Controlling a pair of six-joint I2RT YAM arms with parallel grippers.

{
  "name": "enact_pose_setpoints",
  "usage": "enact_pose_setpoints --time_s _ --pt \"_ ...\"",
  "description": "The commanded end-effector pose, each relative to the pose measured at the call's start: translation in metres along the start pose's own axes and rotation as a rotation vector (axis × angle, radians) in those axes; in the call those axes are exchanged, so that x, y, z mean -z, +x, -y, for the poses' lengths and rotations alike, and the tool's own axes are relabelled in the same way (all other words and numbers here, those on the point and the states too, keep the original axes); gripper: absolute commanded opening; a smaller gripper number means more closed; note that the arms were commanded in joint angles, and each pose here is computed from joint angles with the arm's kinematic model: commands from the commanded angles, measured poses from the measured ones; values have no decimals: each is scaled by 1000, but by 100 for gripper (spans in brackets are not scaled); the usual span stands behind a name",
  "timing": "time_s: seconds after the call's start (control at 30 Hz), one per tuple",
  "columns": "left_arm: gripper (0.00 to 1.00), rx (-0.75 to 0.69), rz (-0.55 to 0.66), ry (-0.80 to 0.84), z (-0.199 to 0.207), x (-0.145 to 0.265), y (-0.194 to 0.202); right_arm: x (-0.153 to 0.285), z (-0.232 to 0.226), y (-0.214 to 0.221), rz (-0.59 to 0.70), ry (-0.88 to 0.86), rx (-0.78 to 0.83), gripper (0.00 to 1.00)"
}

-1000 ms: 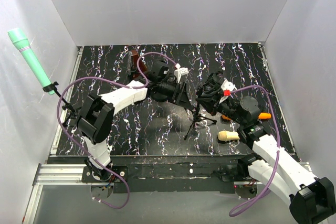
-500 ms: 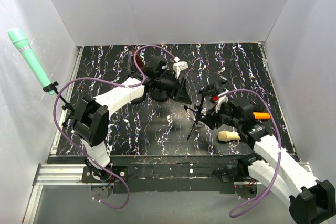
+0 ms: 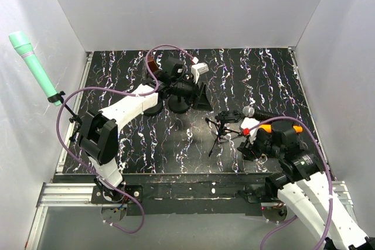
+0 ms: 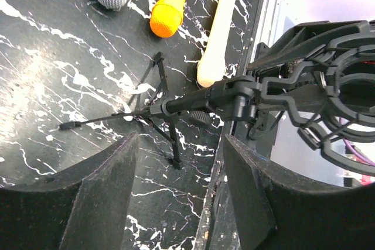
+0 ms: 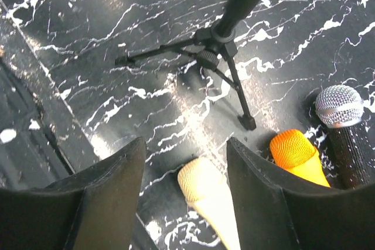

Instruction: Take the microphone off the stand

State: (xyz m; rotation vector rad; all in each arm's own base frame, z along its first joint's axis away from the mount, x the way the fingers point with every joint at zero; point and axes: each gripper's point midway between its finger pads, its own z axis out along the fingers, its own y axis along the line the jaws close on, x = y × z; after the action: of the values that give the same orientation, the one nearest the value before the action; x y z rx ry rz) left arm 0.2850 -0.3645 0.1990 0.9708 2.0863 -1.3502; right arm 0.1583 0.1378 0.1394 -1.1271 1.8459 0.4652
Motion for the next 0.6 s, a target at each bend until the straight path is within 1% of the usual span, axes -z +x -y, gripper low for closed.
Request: enact_pose_setpoints --time_s 0.0,0.1,0.17,0.37,0.47,0.57 --pt "58 -222 117 -9 34 34 -48 30 -6 2 -48 6 81 66" --pt "59 -259 123 -26 36 38 -56 40 -2 -6 -31 43 81 68" --pt "59 -296 130 -39 39 43 -62 46 1 -20 -3 62 74 69" --pt "59 -458 160 -106 44 60 -88 60 12 -81 83 53 93 72" --pt "59 -509 175 -195 35 67 -100 66 19 -110 120 52 103 76" --pt "60 -545 191 -254 29 73 -108 76 16 -145 195 9 146 79"
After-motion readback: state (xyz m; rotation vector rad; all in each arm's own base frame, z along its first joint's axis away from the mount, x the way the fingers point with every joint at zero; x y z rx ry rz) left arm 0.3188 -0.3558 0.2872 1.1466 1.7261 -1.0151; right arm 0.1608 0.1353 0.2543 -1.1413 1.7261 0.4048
